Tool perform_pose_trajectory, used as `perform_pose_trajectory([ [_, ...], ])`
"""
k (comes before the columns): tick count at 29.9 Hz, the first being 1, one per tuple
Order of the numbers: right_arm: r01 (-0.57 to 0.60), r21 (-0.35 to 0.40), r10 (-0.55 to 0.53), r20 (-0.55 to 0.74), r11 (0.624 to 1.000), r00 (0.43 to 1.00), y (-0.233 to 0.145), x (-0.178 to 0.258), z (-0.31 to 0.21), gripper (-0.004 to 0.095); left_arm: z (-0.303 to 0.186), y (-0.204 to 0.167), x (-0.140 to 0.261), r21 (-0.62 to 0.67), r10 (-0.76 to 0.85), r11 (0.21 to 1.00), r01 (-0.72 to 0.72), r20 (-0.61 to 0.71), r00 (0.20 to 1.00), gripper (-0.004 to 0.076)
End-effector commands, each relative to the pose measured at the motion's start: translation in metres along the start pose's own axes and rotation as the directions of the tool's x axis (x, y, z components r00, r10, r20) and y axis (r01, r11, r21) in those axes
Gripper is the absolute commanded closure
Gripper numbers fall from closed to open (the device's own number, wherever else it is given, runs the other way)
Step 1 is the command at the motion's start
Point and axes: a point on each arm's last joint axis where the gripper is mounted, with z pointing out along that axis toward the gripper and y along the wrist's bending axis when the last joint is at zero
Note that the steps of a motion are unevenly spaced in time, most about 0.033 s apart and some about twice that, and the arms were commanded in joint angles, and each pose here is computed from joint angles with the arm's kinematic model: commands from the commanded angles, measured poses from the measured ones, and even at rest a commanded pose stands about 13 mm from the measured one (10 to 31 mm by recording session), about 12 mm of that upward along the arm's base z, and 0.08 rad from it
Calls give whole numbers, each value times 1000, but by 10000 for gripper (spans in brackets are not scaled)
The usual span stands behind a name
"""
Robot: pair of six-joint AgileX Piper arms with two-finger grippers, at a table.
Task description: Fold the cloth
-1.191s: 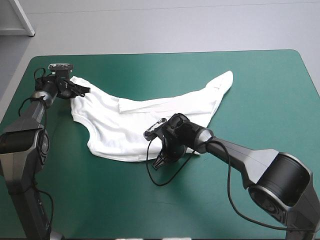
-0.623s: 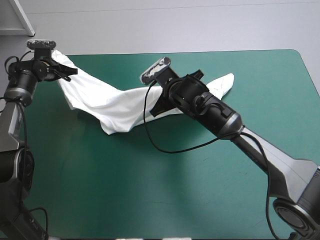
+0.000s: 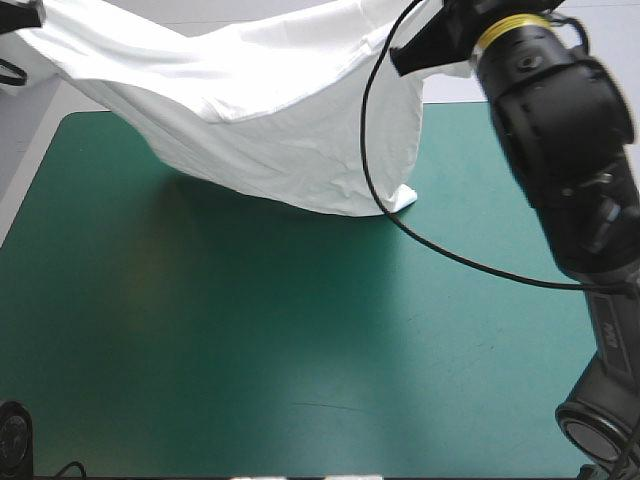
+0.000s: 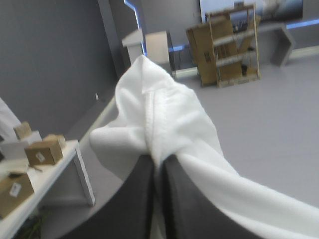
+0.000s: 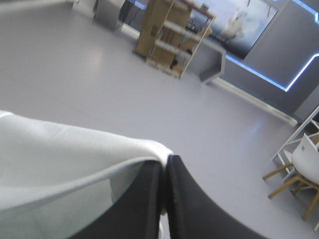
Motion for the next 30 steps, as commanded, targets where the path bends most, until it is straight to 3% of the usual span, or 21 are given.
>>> perform_pose_trajectory([
  [1,-90,87,68,229,992,971,-52,-22,-41,926,-44,6,-46,-24,-2,1000,7,206,979,703],
  [8,-123,79,83,390,989,917,-79,-34,-71,925,-83,5,-77,8,17,1000,-20,318,948,703],
  [14,-159,26,134,419,987,898,-82,-35,-78,926,-100,4,-81,21,26,999,-34,293,956,705],
  [18,-146,-22,144,364,989,920,-68,-33,-67,926,-92,2,-71,46,31,998,-40,197,980,705],
  [23,-117,-46,125,275,992,953,-38,-28,-38,926,-36,-3,-35,81,20,996,-24,42,999,705],
  [28,-147,-3,147,62,989,987,-10,3,31,926,24,-15,12,170,-25,985,42,-101,995,705],
  [30,-156,-29,156,-7,987,988,-2,21,64,926,42,-19,29,188,-16,981,42,-138,990,705],
])
